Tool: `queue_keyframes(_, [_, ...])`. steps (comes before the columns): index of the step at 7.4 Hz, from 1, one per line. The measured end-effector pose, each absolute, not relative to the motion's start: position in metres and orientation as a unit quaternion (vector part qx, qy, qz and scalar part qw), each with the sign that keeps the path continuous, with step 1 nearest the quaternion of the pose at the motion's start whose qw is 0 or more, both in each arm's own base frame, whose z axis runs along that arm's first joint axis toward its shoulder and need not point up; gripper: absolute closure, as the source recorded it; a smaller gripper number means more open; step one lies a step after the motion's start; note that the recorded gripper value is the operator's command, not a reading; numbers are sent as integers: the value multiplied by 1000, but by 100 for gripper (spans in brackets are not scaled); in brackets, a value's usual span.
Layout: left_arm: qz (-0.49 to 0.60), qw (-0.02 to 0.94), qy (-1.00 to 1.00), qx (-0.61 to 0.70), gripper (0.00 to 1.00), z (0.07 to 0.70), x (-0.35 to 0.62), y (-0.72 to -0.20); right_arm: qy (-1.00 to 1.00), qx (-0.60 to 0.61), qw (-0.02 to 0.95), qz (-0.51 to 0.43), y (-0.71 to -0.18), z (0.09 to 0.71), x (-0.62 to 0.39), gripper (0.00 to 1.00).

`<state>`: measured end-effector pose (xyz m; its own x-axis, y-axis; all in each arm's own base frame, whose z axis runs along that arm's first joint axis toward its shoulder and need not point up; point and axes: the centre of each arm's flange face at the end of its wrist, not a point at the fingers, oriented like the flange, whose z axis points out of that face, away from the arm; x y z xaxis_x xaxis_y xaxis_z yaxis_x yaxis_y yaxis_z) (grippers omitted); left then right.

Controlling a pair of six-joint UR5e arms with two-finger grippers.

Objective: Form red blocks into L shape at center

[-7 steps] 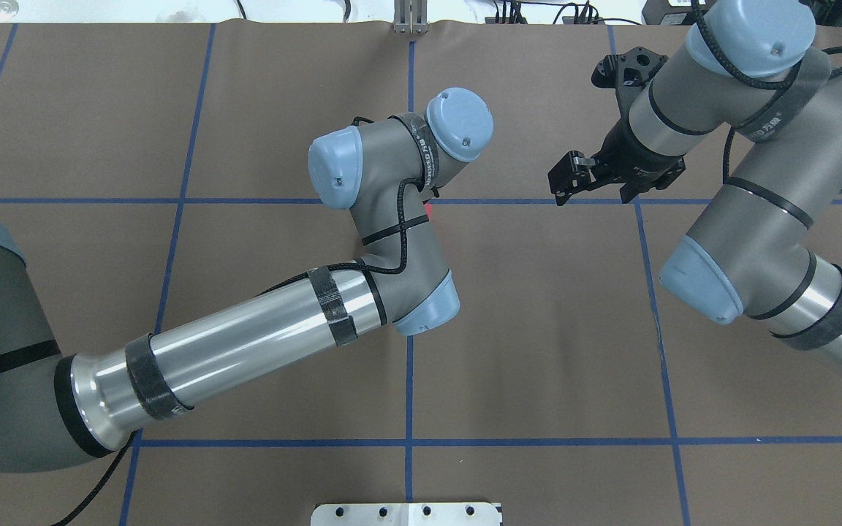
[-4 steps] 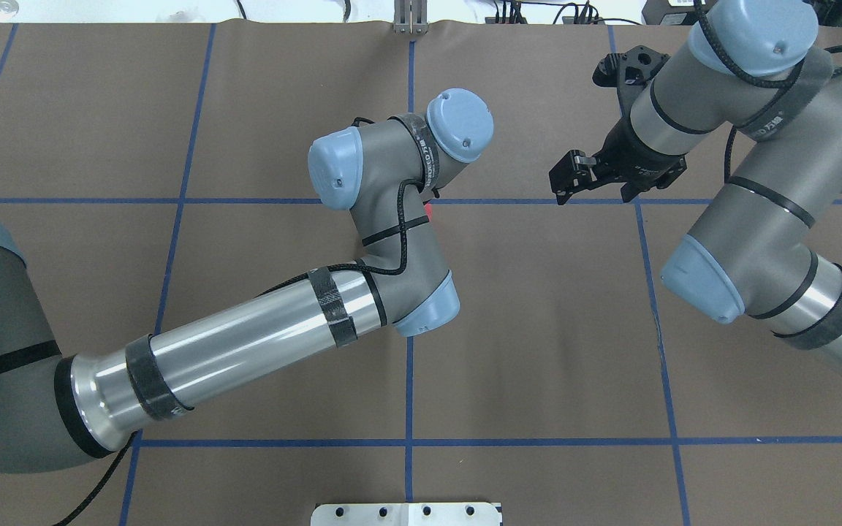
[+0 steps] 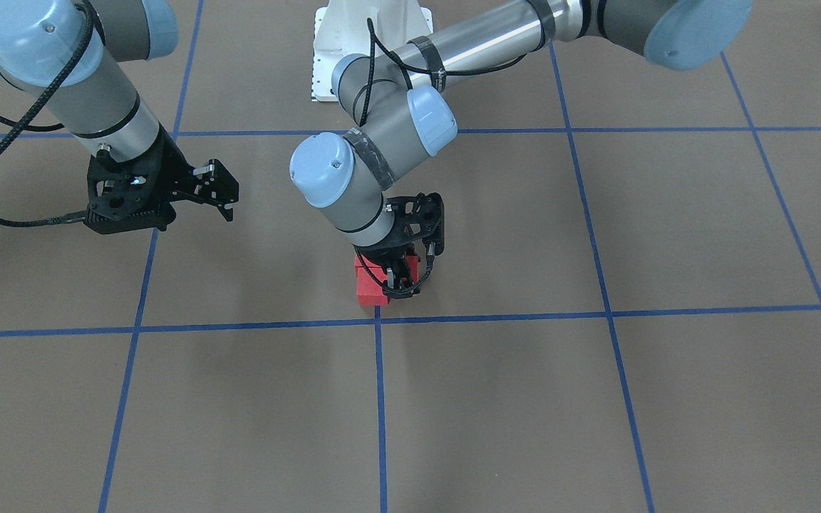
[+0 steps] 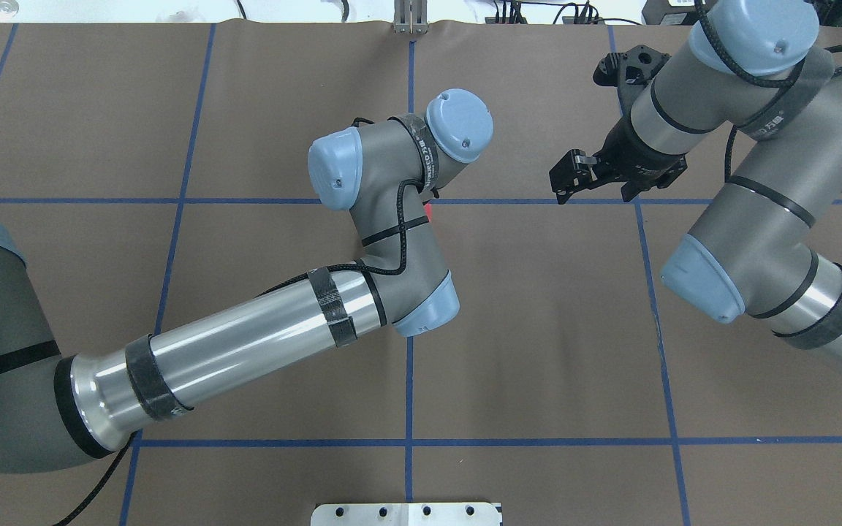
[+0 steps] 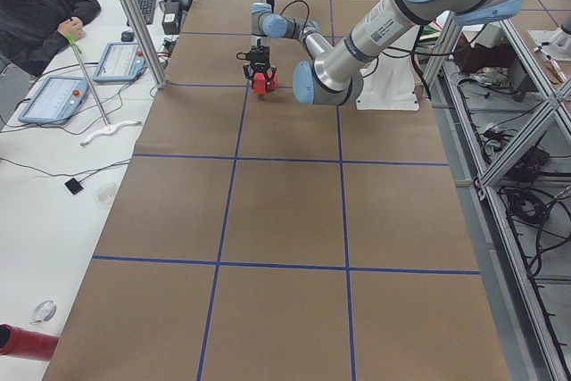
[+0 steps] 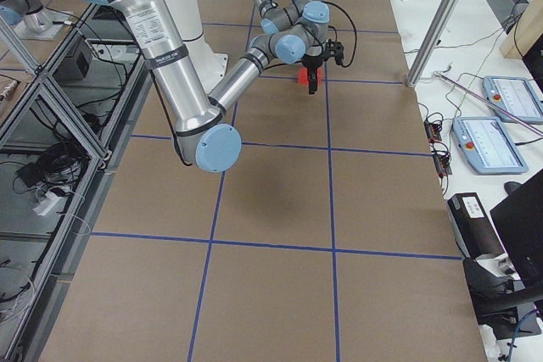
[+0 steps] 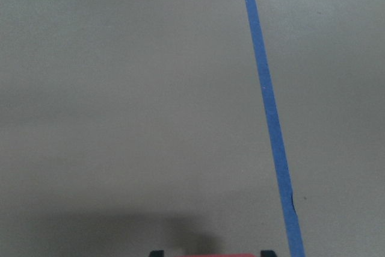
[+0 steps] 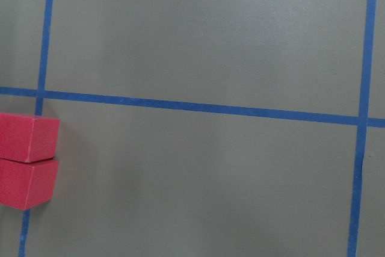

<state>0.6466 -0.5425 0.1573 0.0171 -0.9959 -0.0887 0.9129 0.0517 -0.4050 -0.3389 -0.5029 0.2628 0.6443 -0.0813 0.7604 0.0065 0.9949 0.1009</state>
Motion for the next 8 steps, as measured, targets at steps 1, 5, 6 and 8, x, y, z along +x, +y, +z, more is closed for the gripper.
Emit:
queue_keyframes(1, [-678, 703, 179, -118, 78, 156, 646, -543, -421, 45, 906, -24, -503, 263, -339, 1])
queue_keyframes(5, [-679, 701, 184, -116, 60, 156, 645, -546, -420, 45, 906, -23, -504, 263, -338, 1])
queue_keyframes(6, [-679, 701, 184, -116, 32, 156, 645, -546, -421, 45, 906, -23, -504, 263, -338, 1])
queue_keyframes(8, [-679, 701, 184, -116, 22, 156, 645, -546, -420, 45, 906, -23, -504, 263, -338, 1])
